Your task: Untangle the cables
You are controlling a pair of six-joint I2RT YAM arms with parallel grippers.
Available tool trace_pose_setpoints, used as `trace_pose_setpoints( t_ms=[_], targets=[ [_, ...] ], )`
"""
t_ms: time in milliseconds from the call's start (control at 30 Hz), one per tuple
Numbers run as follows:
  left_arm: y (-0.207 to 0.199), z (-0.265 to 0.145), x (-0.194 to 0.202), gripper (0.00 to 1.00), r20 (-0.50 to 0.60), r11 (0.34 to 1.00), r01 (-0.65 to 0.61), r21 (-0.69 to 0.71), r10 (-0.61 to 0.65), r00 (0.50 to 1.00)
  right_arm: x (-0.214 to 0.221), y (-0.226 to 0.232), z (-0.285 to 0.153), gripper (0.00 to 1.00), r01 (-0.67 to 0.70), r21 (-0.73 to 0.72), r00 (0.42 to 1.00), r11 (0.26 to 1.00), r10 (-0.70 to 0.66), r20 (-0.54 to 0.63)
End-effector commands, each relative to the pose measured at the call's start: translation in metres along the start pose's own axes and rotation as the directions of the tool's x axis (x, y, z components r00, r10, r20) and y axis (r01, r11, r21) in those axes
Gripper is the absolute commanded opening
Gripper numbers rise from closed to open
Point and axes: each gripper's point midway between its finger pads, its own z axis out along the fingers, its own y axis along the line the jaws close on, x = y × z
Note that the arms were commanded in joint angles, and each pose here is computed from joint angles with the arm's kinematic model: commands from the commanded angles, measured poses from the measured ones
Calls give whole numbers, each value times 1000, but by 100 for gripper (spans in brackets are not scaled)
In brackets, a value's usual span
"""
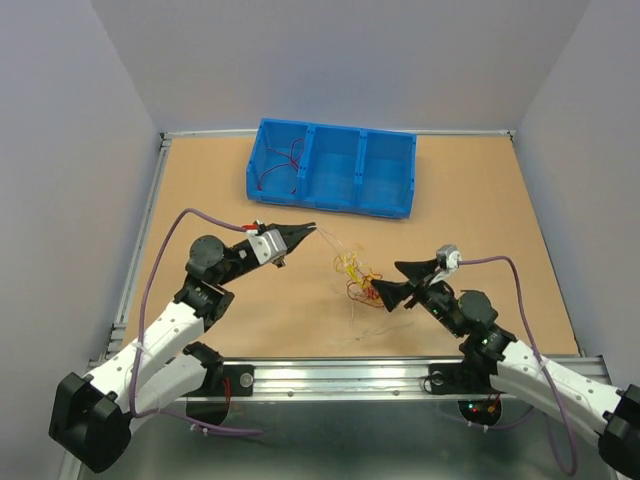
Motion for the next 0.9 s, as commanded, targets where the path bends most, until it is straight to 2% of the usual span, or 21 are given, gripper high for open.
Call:
trace_pose_setpoints(
  t_ms=[0, 167, 300, 400, 667, 800, 833, 867],
  targets=[
    [-23, 13, -28, 0, 72, 985, -99, 139, 90, 993, 6, 37, -4, 100, 57, -244, 998, 968, -47, 47],
    [-52, 22, -15, 0, 29, 969, -101, 224, 97, 995, 21, 42, 2, 100, 85, -289, 996, 954, -90, -4],
    [-50, 25, -8, 0, 6, 971, -103, 218, 104, 995, 9, 59, 12, 100, 118, -362, 993, 925, -116, 28],
    [-51, 26, -6, 0, 0, 970, -100, 220, 102, 995, 9, 62, 20, 100, 122, -372, 992, 920, -124, 19],
    [-49, 24, -14, 0, 14, 972, -112, 207, 112, 994, -24, 83, 58, 100, 159, -400, 987, 903, -142, 71],
    [-46, 22, -23, 0, 30, 974, -122, 192, 118, 993, -28, 89, 80, 99, 154, -406, 988, 901, -137, 69],
    [-45, 21, -24, 0, 33, 974, -125, 188, 121, 992, -15, 88, 88, 99, 135, -410, 990, 902, -136, 28],
    [-45, 20, -27, 0, 39, 974, -130, 183, 125, 991, -22, 95, 95, 98, 137, -429, 990, 893, -129, 48]
  ],
)
